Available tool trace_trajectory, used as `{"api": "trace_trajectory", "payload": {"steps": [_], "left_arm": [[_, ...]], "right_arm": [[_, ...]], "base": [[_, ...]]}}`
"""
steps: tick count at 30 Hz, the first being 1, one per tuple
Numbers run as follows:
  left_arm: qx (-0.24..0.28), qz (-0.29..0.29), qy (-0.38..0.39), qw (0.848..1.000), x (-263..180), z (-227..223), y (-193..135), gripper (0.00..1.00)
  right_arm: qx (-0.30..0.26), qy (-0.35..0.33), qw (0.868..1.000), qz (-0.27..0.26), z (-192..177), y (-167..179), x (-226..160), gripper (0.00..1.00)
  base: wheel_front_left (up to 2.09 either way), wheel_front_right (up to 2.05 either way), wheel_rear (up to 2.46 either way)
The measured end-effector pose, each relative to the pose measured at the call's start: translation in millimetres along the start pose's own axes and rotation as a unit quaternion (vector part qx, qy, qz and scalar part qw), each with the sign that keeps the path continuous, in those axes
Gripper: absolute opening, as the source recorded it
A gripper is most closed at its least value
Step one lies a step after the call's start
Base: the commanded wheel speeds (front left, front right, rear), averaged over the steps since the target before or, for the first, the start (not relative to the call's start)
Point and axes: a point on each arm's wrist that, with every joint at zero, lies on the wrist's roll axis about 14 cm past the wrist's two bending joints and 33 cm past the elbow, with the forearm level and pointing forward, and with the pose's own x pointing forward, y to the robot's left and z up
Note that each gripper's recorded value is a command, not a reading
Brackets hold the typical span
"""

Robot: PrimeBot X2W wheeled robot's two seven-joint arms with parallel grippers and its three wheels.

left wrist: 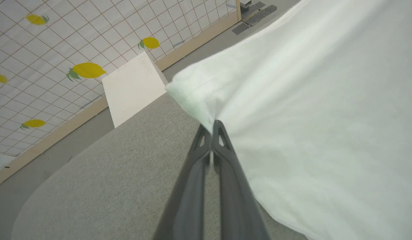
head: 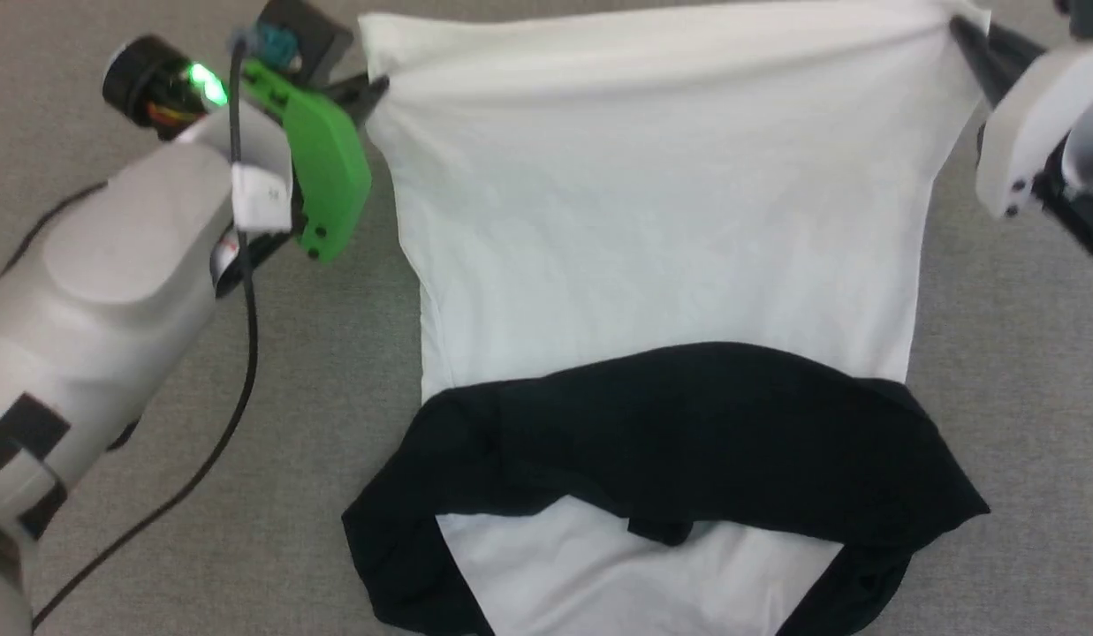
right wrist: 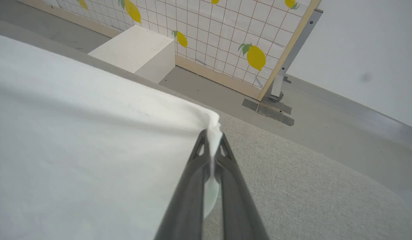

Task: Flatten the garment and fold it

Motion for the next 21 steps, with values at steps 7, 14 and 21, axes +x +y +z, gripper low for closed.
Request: {"api": "trace_trajectory", "payload": {"steps": [7,14,21], "left_arm": [[0.001,0.016,-0.032,0.999,-56.0,-6.7,-15.8,0.0],[-0.014,0.003,-0.033,0.999,-113.8,-29.0,-70.2,0.0],[-0.045,0.002,-0.024,0.999,-155.7,-56.7,-111.6,0.0]], "right_arm": [[-0.038,-0.05,0.997,0.036,1.4,35.2,-53.5,0.0],[-0.042,-0.069,0.996,0.041,-10.4,49.8,-122.4,0.0],[-0.019,-0.048,0.998,0.032,-38.5,64.9,-180.7,0.0]], "base": [[0.0,0.0,0.0],[0.0,0.0,0.0],[0.0,0.0,0.0]]}}
